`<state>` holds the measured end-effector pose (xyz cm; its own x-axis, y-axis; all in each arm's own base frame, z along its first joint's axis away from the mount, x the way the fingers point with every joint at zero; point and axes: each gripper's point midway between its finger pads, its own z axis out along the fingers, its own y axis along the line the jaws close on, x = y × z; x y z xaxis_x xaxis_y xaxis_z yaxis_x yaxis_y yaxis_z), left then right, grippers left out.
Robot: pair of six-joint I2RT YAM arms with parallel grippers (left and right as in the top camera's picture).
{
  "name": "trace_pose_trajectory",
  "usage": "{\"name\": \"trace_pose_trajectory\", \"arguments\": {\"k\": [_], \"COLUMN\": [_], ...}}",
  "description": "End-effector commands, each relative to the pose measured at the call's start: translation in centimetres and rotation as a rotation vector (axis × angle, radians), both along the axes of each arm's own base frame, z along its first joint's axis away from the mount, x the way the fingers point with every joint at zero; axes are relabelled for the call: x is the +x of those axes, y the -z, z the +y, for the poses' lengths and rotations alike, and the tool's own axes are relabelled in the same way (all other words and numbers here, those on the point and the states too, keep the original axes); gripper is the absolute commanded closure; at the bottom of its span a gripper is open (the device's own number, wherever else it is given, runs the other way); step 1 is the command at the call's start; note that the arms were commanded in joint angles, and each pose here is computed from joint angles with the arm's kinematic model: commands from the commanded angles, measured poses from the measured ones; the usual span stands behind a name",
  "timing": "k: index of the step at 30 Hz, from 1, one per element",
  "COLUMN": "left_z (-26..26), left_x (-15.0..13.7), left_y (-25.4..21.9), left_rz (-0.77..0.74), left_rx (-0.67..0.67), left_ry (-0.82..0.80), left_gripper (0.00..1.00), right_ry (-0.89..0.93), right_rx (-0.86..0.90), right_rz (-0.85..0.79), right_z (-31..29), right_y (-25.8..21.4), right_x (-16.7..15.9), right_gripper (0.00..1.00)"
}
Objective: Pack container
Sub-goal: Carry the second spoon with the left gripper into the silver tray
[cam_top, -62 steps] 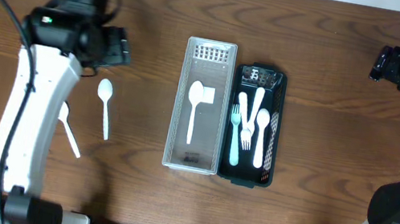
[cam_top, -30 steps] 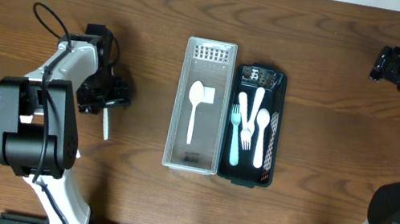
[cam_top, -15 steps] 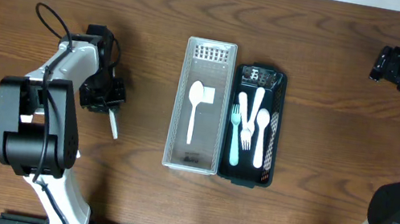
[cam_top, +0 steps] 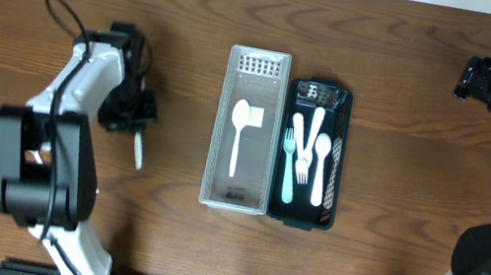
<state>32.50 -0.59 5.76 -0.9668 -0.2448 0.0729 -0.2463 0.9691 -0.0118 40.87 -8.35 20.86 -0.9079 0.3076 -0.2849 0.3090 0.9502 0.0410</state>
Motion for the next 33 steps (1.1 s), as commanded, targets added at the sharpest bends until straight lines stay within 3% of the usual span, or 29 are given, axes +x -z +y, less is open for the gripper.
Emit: {"name": "trace_pose_trajectory", "arguments": {"k": [1, 4, 7, 13, 20, 22, 25, 33], "left_z": [-4.4, -9.6, -14.5, -20.4, -20.8, -20.6, -19.8, -14.2], "left_x": [2.8, 3.0, 2.3, 1.0, 1.1, 1.1, 1.7, 2.7], "left_y": [-8.6, -12.5, -13.1, -8.1, -0.7, -0.5, -2.0, -13.0], "left_rz": [-0.261, -0.387, -0.429, -0.334, -0.161, -0.154, -0.199, -0.443], "left_rx": [-0.011, -0.046, -0.086, -0.097, -0.041, -0.031, 0.014, 0.155], "left_ry": [0.123, 0.259, 0.355, 0.460, 0.474, 0.476, 0.474, 0.420], "left_gripper": [0.94, 0.94, 0.94, 0.94, 0.92, 0.84, 0.61, 0.40], "right_ry": [-0.010, -0.010, -0.010, -0.010, -0.010, -0.009, -0.009, -0.010], "right_rx": [0.002, 0.002, 0.002, 0.003, 0.003, 0.003, 0.003, 0.003], "right_rz": [0.009, 0.009, 0.010, 0.014, 0.016, 0.015, 0.015, 0.014], "right_z": [-0.1, -0.1, -0.1, -0.1, -0.1, -0.1, -0.1, -0.1], "right_y": [0.3, 0.3, 0.3, 0.4, 0.4, 0.4, 0.4, 0.4], "right_x": [-0.1, -0.1, -0.1, -0.2, -0.2, -0.2, -0.2, -0.2], "right_gripper": [0.17, 0.17, 0.17, 0.17, 0.17, 0.17, 0.17, 0.17]}}
